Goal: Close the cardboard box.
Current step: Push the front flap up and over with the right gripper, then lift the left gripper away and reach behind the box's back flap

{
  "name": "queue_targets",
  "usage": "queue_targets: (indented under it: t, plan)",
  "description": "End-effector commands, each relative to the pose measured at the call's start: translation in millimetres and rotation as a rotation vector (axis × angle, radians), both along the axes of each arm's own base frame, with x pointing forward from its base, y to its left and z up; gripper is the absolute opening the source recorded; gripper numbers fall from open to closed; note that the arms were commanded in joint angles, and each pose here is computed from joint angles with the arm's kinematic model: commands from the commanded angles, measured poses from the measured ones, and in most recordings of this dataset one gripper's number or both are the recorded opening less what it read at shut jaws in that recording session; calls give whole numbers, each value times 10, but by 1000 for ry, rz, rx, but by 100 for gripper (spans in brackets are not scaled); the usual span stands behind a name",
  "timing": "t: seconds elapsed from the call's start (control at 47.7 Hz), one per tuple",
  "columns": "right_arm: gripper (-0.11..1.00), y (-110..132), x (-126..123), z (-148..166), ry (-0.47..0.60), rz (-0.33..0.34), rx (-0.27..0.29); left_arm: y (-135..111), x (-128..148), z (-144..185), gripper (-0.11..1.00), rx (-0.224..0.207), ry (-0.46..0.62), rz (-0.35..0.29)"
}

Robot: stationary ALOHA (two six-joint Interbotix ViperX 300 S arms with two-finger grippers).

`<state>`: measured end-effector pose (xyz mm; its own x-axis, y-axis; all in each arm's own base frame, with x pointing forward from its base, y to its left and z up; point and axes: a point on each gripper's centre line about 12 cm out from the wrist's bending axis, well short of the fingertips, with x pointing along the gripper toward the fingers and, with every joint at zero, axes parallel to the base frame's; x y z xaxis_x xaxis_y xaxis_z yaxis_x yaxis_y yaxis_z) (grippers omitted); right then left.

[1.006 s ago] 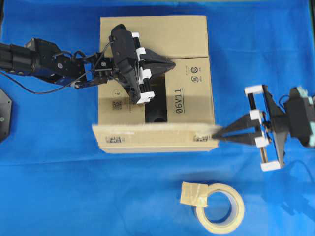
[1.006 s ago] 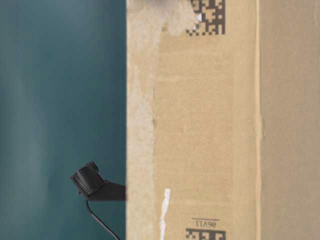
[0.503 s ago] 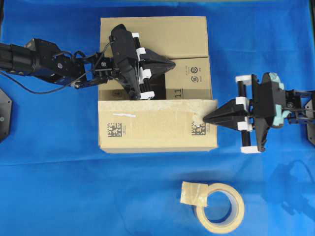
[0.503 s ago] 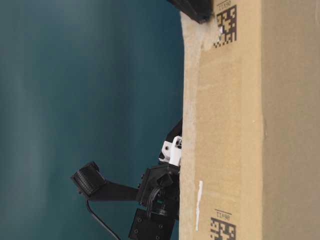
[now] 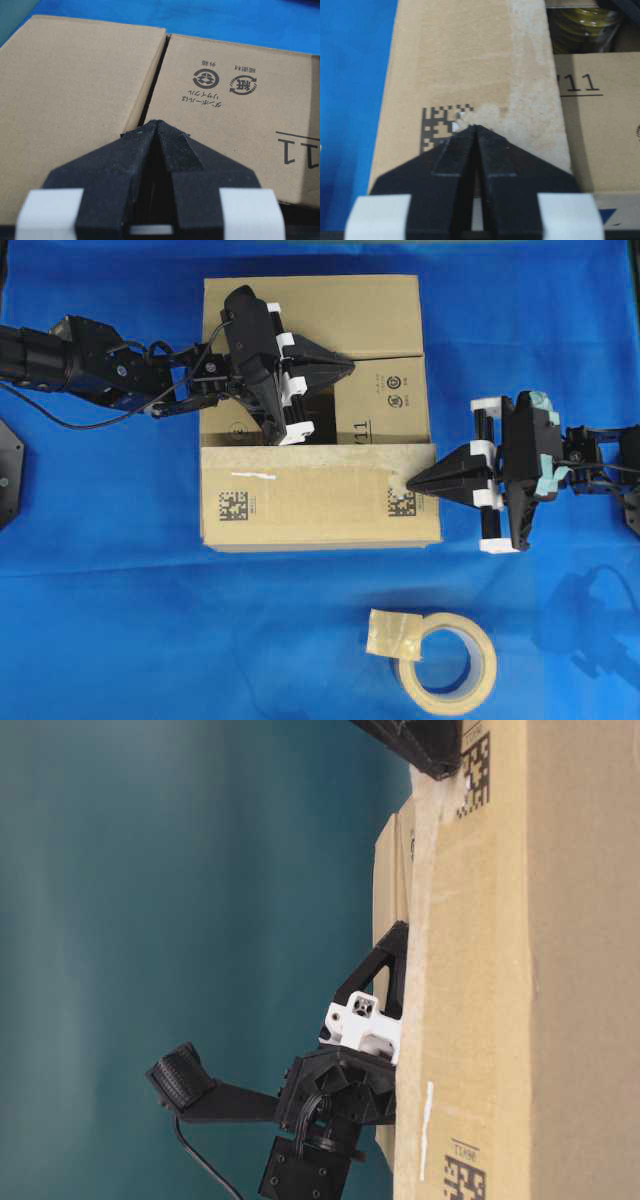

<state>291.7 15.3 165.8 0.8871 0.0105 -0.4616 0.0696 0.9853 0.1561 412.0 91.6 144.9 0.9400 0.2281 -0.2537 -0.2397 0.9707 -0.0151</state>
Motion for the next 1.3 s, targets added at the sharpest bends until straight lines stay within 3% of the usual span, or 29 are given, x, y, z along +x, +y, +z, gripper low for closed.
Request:
queue_targets:
  t: [0.0, 0.21, 0.566, 0.901, 1.069, 1.278]
  plan:
    - [0, -12, 20, 6, 2, -6, 3, -44, 34, 113, 0, 7, -30, -15]
    - [0, -12, 24, 11, 0, -6, 3, -52, -1, 309, 0, 12, -40, -16]
    - [0, -12, 26, 14, -3, -7, 3, -32, -155, 1010, 0, 24, -100, -7]
    - [0, -12, 31, 21, -6, -7, 3, 306, -291, 1559, 0, 100, -155, 71]
    - [0, -13, 33, 25, -11, -7, 2, 722, -320, 1625, 0, 97, -61, 158]
    - [0, -13, 33, 25, -11, -7, 2, 1172, -258, 1488, 0, 4, 184, 228]
